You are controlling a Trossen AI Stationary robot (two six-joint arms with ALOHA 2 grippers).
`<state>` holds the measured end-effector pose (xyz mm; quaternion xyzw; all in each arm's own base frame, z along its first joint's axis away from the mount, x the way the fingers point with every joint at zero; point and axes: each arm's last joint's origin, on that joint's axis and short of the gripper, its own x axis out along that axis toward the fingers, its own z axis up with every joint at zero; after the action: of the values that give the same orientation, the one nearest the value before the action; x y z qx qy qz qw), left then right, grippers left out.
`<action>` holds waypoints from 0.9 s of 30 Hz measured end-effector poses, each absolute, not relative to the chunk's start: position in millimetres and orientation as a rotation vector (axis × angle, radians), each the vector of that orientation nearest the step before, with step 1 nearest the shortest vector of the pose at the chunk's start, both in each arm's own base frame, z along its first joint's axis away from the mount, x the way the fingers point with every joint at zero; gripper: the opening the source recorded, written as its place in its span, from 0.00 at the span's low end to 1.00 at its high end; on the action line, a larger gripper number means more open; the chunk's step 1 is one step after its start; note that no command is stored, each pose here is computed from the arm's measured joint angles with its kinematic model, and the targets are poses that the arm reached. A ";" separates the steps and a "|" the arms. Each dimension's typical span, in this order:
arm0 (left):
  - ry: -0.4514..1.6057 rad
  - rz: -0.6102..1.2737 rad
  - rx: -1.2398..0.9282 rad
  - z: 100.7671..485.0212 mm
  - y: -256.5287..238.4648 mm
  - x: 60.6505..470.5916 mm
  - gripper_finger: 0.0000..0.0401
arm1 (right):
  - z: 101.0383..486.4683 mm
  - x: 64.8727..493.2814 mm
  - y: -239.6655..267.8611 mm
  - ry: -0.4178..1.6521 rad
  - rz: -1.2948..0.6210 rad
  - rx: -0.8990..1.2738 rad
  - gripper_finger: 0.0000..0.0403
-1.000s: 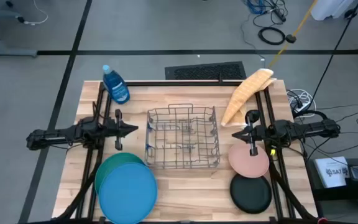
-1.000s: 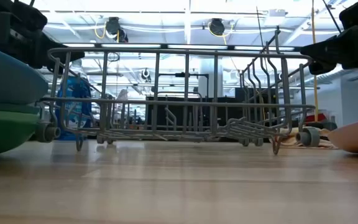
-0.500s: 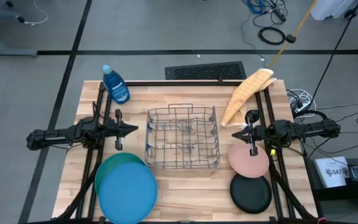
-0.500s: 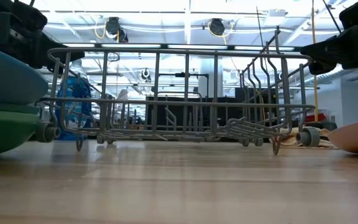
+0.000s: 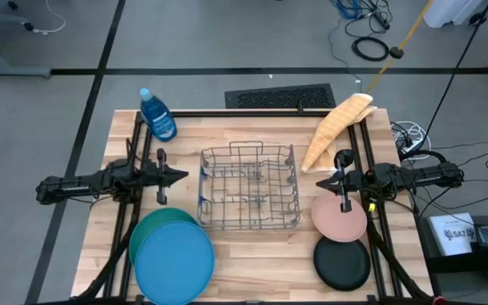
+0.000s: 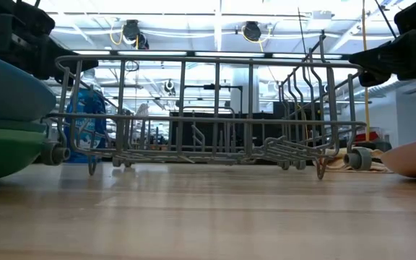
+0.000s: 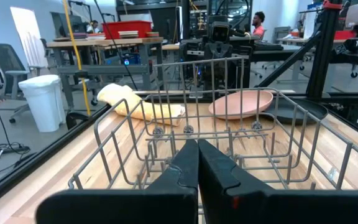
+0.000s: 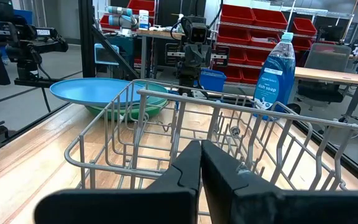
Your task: Sort dishes
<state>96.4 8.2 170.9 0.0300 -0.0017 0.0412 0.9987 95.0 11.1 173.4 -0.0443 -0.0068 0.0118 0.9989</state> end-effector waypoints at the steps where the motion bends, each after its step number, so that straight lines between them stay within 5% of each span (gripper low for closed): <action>1: -0.003 0.083 0.064 170.8 8.2 96.5 0.00 | 173.4 95.0 11.1 -0.014 0.024 -0.088 0.02; 4: -0.036 0.100 0.155 174.4 8.6 96.4 0.00 | 173.4 95.0 11.1 -0.014 0.024 -0.089 0.02; 16: -0.790 0.105 -0.283 237.6 9.9 69.0 0.00 | 173.3 95.0 11.1 -0.013 0.023 -0.089 0.02; 27: -0.637 -0.070 -0.392 271.1 5.4 68.3 0.01 | 173.4 95.0 11.1 -0.014 0.023 -0.089 0.02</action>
<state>68.3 5.4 271.1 -0.1914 -0.3110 -0.0344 0.9303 95.0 11.1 173.4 -0.0444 -0.0069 0.0117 0.9989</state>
